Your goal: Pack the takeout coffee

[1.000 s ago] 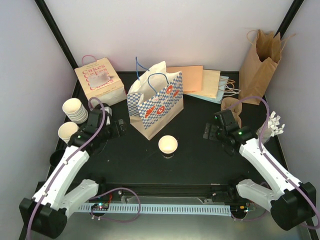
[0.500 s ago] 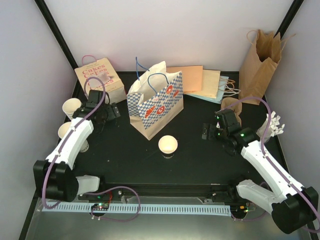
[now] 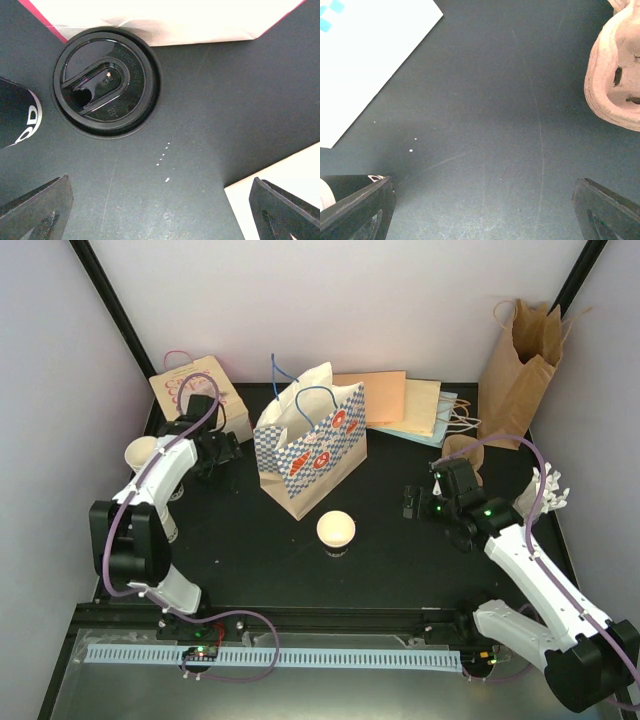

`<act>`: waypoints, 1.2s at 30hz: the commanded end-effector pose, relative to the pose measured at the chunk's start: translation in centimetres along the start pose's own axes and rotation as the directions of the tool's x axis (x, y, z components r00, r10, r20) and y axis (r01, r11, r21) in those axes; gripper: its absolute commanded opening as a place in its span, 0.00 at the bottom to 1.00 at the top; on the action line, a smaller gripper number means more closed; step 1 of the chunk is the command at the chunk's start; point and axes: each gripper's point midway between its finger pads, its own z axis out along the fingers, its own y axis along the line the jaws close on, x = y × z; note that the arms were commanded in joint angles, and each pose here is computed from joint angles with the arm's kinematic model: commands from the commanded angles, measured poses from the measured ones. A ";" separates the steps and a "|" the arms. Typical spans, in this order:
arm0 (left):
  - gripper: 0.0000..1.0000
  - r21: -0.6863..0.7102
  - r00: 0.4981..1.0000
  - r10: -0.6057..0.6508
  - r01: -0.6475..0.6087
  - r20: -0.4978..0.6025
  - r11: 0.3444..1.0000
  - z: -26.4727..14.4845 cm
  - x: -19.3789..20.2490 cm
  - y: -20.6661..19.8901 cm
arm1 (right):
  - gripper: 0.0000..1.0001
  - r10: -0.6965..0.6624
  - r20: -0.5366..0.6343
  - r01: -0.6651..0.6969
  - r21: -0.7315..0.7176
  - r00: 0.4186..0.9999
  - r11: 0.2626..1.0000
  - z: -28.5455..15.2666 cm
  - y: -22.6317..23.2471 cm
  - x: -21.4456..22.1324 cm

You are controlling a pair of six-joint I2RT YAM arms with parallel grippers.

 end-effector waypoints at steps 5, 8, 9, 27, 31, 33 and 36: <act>0.99 -0.081 1.000 -0.026 0.026 0.005 0.996 0.5 -2.2 1.3 | 0.99 -0.019 0.030 0.020 -0.034 0.999 0.999 -0.6 0.8 -0.7; 0.99 -0.104 0.998 -0.064 0.064 0.008 0.992 1.1 -2.5 2.1 | 0.99 -0.020 0.032 0.021 -0.035 0.999 0.999 -0.7 0.8 -0.8; 0.99 -0.106 0.997 -0.070 0.071 0.011 0.992 1.3 -2.6 2.2 | 0.99 -0.021 0.033 0.022 -0.036 0.999 0.999 -0.7 0.8 -0.8; 0.96 -0.129 0.991 -0.132 0.131 0.006 0.983 5.2 -4.8 3.6 | 0.99 -0.019 0.030 0.019 -0.029 0.999 0.999 -0.5 0.8 -0.8; 0.94 -0.131 0.991 -0.133 0.133 0.006 0.982 5.8 -5.3 3.5 | 0.99 -0.016 0.031 0.017 -0.025 0.999 1.000 -0.5 0.7 -0.8; 0.93 -0.134 0.991 -0.136 0.135 0.003 0.982 6.1 -5.4 3.5 | 0.99 -0.018 0.033 0.018 -0.026 0.999 0.999 -0.5 0.7 -0.8; 0.92 -0.134 0.990 -0.139 0.138 0.005 0.981 6.3 -5.8 3.5 | 1.00 -0.019 0.030 0.020 -0.029 0.999 0.999 -0.5 0.7 -0.8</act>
